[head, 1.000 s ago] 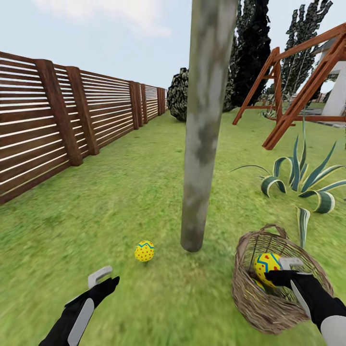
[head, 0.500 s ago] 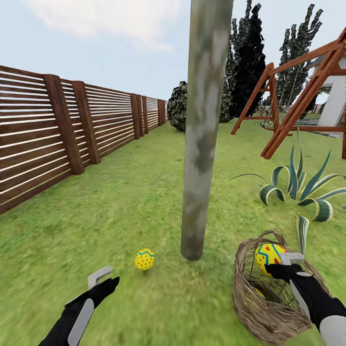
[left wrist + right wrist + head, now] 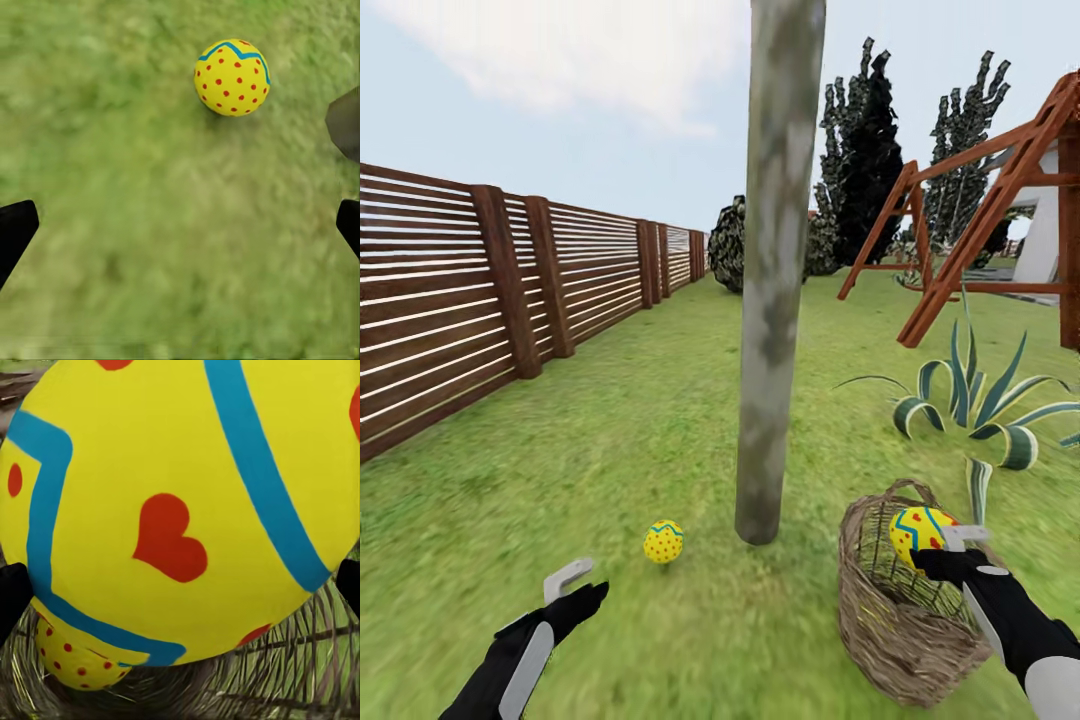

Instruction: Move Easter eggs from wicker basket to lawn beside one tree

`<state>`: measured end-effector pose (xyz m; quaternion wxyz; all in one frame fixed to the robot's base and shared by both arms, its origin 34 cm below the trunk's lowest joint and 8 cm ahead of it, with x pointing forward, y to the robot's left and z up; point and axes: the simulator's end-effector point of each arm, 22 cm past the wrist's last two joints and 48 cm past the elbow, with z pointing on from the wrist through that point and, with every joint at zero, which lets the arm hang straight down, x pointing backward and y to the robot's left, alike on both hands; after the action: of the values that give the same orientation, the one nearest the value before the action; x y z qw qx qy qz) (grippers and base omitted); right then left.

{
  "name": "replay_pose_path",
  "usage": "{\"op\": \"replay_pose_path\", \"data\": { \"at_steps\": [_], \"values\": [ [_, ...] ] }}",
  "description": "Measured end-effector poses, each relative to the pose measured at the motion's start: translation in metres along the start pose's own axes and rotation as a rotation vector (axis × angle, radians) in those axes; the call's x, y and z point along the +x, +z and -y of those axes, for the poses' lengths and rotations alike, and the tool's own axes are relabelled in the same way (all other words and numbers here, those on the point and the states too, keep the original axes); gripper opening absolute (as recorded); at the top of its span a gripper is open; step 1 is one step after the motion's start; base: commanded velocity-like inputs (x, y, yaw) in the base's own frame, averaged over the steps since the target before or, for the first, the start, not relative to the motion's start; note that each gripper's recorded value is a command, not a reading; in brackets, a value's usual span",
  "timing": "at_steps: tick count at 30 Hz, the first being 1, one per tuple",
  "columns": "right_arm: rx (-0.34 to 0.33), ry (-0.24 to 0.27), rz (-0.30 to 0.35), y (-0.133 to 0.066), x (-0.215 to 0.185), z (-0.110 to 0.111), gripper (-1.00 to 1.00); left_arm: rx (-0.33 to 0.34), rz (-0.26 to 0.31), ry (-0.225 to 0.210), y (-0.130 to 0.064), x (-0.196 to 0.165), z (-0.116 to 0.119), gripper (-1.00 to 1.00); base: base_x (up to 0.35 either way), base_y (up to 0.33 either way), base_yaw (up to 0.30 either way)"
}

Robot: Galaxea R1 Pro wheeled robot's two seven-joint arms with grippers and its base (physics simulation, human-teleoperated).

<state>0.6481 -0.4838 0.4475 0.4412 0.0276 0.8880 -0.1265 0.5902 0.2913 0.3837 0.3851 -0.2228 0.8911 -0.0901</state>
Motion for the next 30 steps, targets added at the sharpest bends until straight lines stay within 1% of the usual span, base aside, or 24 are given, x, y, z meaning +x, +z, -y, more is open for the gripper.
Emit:
{"op": "replay_pose_path", "data": {
  "at_steps": [1,2,3,5,8,10,12,14,15,16,17,18,19,20,21,22,25,30],
  "values": [
    [0.0,0.001,0.004,-0.001,-0.002,0.0,-1.0,-0.006,-0.077,0.014,-0.003,0.012,-0.006,1.0,-0.062,0.0,0.0],
    [0.0,0.001,0.008,-0.003,-0.004,0.001,-1.0,-0.021,-0.204,0.042,-0.012,0.027,-0.02,1.0,-0.025,0.0,0.0],
    [0.001,0.003,0.012,-0.004,-0.007,0.002,-1.0,-0.023,-0.266,0.068,-0.024,0.02,-0.031,1.0,-0.013,0.0,0.0],
    [0.004,0.005,0.02,-0.007,-0.011,0.005,-1.0,-0.012,-0.283,0.083,-0.034,0.008,-0.035,1.0,-0.005,0.0,0.0],
    [0.007,0.006,0.032,-0.01,-0.017,0.007,-1.0,-0.01,-0.277,0.093,-0.04,0.0,-0.032,1.0,0.0,0.0,0.0],
    [0.009,0.008,0.041,-0.013,-0.021,0.01,-1.0,-0.005,-0.27,0.095,-0.043,-0.002,-0.029,1.0,0.0,0.0,0.0],
    [0.014,0.011,0.056,-0.016,-0.026,0.014,-1.0,0.017,-0.27,0.091,-0.044,0.002,-0.015,1.0,0.0,0.0,0.0],
    [0.017,0.014,0.066,-0.019,-0.031,0.016,-1.0,0.023,-0.27,0.093,-0.046,0.002,-0.01,1.0,0.0,0.0,0.0],
    [0.018,0.015,0.071,-0.02,-0.033,0.016,-1.0,0.023,-0.273,0.095,-0.046,0.002,-0.009,1.0,0.0,0.0,0.0],
    [0.019,0.016,0.075,-0.021,-0.035,0.017,-1.0,0.018,-0.279,0.107,-0.048,-0.004,-0.008,1.0,0.0,0.0,0.0],
    [0.018,0.017,0.079,-0.023,-0.037,0.016,-1.0,0.008,-0.294,0.121,-0.05,-0.005,-0.01,1.0,0.0,0.0,0.0],
    [0.018,0.018,0.082,-0.024,-0.039,0.016,-1.0,-0.011,-0.308,0.134,-0.052,-0.005,-0.017,1.0,0.0,0.0,0.0],
    [0.018,0.019,0.086,-0.025,-0.041,0.016,-1.0,-0.028,-0.348,0.133,-0.05,0.008,-0.026,1.0,0.0,0.0,0.0],
    [0.02,0.021,0.09,-0.027,-0.043,0.018,-1.0,-0.04,-0.399,0.123,-0.046,0.026,-0.033,1.0,0.0,0.0,0.0],
    [0.022,0.025,0.095,-0.028,-0.045,0.02,-1.0,-0.041,-0.419,0.114,-0.043,0.028,-0.032,1.0,0.0,0.0,0.0],
    [0.023,0.027,0.099,-0.03,-0.047,0.021,-1.0,-0.039,-0.425,0.109,-0.042,0.026,-0.03,1.0,0.0,0.0,0.0],
    [0.02,0.032,0.11,-0.034,-0.052,0.02,-1.0,-0.034,-0.422,0.106,-0.043,0.02,-0.026,1.0,0.0,0.0,0.0],
    [0.017,0.036,0.128,-0.041,-0.061,0.019,-1.0,-0.023,-0.392,0.108,-0.048,0.007,-0.02,1.0,0.0,0.0,0.0]
  ]
}}
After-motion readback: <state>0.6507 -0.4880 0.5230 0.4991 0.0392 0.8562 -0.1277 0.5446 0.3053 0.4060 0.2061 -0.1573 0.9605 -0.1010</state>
